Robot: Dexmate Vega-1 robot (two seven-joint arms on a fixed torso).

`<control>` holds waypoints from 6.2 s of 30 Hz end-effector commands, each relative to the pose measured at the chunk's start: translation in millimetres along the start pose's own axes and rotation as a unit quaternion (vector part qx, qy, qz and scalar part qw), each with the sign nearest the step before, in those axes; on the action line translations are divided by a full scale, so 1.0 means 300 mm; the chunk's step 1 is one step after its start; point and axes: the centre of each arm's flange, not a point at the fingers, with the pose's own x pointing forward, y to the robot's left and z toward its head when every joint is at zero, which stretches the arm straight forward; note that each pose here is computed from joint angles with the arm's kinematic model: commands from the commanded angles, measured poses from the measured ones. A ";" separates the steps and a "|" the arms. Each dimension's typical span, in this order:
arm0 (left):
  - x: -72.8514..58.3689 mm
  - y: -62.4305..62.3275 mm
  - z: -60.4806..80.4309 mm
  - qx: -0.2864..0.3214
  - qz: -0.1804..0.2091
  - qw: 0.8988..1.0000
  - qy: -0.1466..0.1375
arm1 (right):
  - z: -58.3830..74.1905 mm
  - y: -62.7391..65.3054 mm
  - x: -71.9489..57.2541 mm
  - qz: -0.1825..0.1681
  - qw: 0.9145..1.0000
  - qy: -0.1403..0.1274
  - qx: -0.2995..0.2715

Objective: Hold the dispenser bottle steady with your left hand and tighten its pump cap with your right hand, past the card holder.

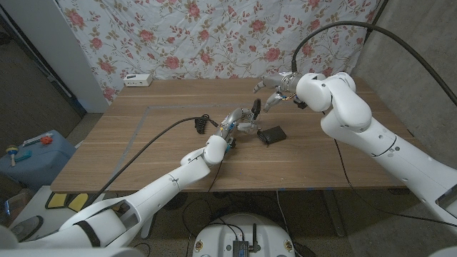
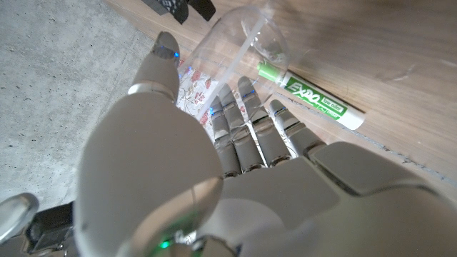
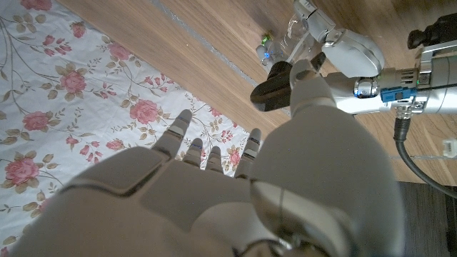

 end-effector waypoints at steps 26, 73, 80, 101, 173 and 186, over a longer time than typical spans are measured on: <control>-0.018 -0.005 0.010 0.002 0.000 1.000 -0.003 | 0.019 0.028 0.058 0.036 0.999 0.004 -0.009; -0.007 -0.003 0.002 0.000 0.001 1.000 -0.002 | 0.003 0.014 0.075 0.049 0.999 0.004 0.009; -0.009 -0.003 0.006 0.001 0.001 1.000 -0.002 | 0.003 0.014 0.074 0.045 0.999 0.000 0.017; -0.019 -0.009 0.012 0.000 0.001 1.000 -0.002 | 0.020 0.032 0.064 0.025 0.999 0.006 0.033; -0.036 -0.007 0.002 -0.006 0.000 1.000 -0.004 | 0.115 0.036 -0.004 -0.019 0.991 0.107 0.075; -0.042 -0.004 0.000 -0.005 -0.001 1.000 -0.002 | 0.109 0.015 -0.032 -0.035 0.991 0.100 0.079</control>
